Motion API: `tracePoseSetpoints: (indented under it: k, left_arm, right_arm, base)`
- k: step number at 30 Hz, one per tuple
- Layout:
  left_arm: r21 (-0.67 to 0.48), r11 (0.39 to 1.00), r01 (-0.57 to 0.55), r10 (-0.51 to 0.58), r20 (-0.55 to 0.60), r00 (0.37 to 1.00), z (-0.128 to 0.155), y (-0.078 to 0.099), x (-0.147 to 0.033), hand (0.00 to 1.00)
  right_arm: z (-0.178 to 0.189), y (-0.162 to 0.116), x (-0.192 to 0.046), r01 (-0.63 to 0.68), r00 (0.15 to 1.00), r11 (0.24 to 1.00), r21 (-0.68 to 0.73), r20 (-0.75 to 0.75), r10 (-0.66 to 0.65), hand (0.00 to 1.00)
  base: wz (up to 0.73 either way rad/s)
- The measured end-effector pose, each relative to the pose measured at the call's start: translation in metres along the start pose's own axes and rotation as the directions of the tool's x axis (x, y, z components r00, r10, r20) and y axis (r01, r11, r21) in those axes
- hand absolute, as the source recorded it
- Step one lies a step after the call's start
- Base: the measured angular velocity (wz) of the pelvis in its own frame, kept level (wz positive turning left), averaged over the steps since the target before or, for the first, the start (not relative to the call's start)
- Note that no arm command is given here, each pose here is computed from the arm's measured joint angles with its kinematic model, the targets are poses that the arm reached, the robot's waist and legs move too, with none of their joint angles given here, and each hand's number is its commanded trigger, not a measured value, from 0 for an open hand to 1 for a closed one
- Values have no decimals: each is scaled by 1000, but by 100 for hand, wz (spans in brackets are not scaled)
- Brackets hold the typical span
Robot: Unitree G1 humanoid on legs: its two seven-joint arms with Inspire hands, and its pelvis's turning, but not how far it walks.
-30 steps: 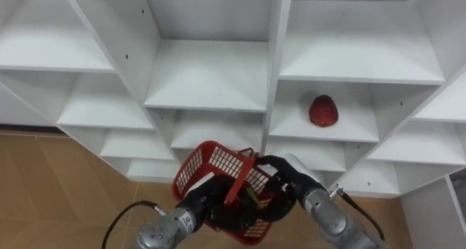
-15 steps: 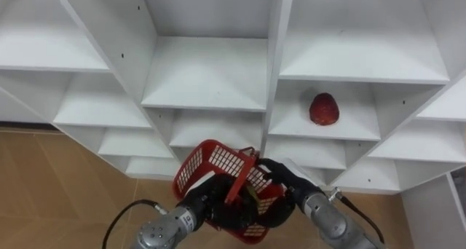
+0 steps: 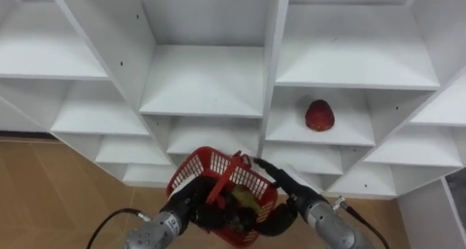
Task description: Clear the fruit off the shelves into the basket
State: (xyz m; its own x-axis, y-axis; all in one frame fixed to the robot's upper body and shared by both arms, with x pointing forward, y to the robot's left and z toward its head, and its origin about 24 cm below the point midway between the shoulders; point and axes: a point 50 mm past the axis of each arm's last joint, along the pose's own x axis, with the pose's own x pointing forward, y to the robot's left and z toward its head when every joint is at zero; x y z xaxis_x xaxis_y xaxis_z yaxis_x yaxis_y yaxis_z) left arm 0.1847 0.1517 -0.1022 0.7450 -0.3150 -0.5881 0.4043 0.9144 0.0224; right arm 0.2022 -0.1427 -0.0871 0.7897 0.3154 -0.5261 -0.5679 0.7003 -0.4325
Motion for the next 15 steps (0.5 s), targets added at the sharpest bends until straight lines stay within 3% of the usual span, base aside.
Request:
tracePoseSetpoints:
  k: [5, 15]
  left_arm:
    - [-44, 998, -55, 52, -54, 997, -20, 3, -12, 100]
    - [-78, 985, -152, 147, -68, 987, -25, 17, -18, 100]
  right_arm:
    - [-3, -4, -13, 72, 997, 996, 53, 4, -73, 0]
    - [-18, -11, -25, 177, 984, 951, 254, -54, -168, 0]
  base:
    - [-1]
    - [-1]
